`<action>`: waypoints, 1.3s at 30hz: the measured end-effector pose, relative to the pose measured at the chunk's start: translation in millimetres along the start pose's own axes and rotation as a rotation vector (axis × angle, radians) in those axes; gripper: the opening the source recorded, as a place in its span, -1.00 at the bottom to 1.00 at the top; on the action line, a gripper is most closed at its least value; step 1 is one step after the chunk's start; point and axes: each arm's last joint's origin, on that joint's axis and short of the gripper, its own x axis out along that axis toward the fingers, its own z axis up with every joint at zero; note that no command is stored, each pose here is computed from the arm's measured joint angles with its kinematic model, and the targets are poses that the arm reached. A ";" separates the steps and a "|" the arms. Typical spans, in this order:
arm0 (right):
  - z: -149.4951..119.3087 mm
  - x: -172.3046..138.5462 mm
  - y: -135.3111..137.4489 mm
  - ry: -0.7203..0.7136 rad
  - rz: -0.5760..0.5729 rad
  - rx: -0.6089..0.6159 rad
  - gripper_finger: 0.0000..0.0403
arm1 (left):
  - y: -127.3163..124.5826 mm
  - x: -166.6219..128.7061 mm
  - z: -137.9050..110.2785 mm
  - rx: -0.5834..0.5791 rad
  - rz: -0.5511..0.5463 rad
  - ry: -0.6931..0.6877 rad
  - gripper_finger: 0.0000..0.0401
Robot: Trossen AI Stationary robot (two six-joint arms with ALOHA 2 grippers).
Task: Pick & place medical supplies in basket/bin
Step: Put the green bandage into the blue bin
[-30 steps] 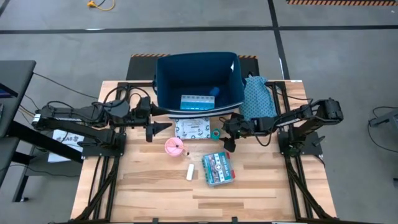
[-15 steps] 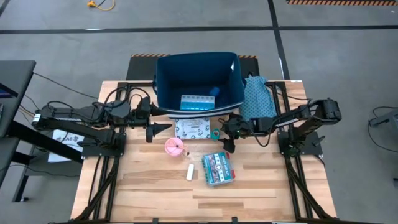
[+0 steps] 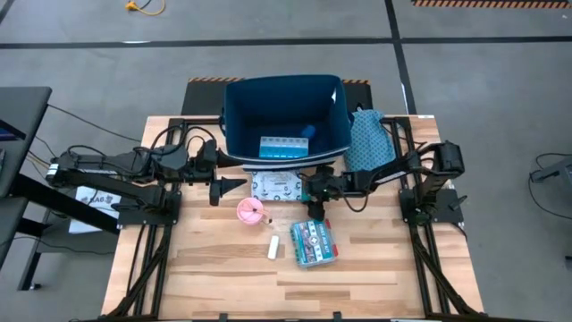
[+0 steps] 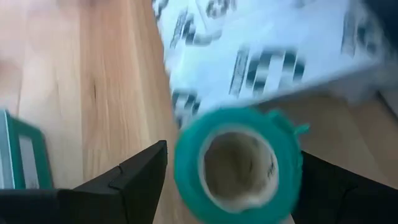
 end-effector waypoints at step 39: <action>37.4 -90.4 2.7 -0.064 0.048 0.071 -0.17 | 0.6 0.0 -1.7 -0.004 0.007 0.017 0.45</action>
